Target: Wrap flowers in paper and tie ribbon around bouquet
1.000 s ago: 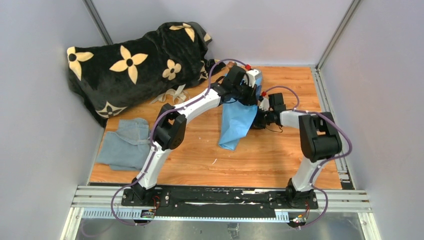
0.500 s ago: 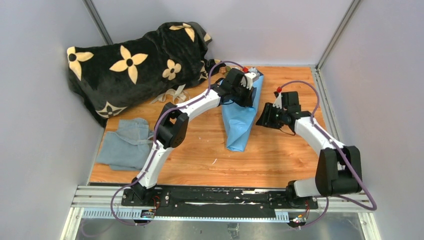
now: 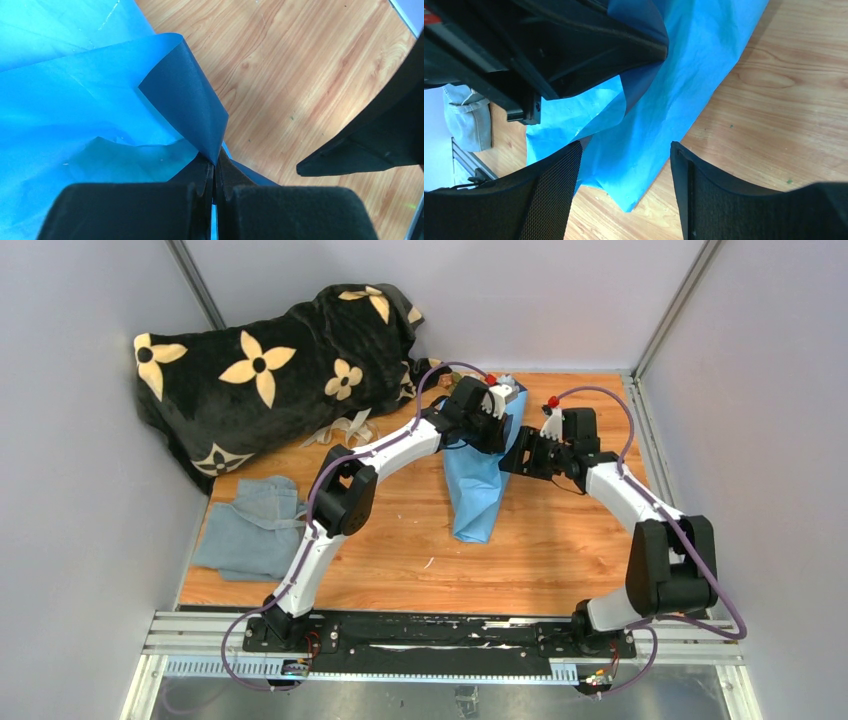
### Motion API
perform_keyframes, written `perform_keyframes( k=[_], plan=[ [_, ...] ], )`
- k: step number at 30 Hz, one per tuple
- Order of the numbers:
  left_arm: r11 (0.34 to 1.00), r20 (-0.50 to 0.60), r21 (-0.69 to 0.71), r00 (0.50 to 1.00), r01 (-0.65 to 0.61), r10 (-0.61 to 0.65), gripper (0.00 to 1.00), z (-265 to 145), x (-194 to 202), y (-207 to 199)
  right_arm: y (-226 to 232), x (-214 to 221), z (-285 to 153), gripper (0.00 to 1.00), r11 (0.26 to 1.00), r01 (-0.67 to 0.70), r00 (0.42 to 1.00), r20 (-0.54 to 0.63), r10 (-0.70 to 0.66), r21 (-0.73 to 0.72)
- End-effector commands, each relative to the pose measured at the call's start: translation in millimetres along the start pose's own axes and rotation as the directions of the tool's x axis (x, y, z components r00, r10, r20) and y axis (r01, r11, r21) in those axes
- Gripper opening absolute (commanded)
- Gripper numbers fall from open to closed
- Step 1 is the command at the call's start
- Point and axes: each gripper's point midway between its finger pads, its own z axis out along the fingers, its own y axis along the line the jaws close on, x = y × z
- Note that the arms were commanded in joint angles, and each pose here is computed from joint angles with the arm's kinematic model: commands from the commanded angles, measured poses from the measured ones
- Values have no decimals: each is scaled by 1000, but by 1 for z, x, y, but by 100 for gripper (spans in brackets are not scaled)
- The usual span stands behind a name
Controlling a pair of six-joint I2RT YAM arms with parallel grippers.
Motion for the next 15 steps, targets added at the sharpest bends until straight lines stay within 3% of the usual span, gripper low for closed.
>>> perform_keyframes(
  k=[1,7,11,15],
  plan=[
    [1000,2,-1,1000,-8,8,0,6,2,2,11,-4,2,69,998,-19,1000,2,19,-53],
    [1000,5,-1,1000,-7,7,0,6,0,2,27,-21,-18,70,998,8,998,64,-4,-63],
    [1000,5,-1,1000,-6,6,0,6,0,2,28,-36,-49,70,999,32,991,129,-37,38],
    [1000,6,1,1000,-4,4,0,7,1,2,22,-34,-51,70,997,-11,989,146,-1,75]
  ],
)
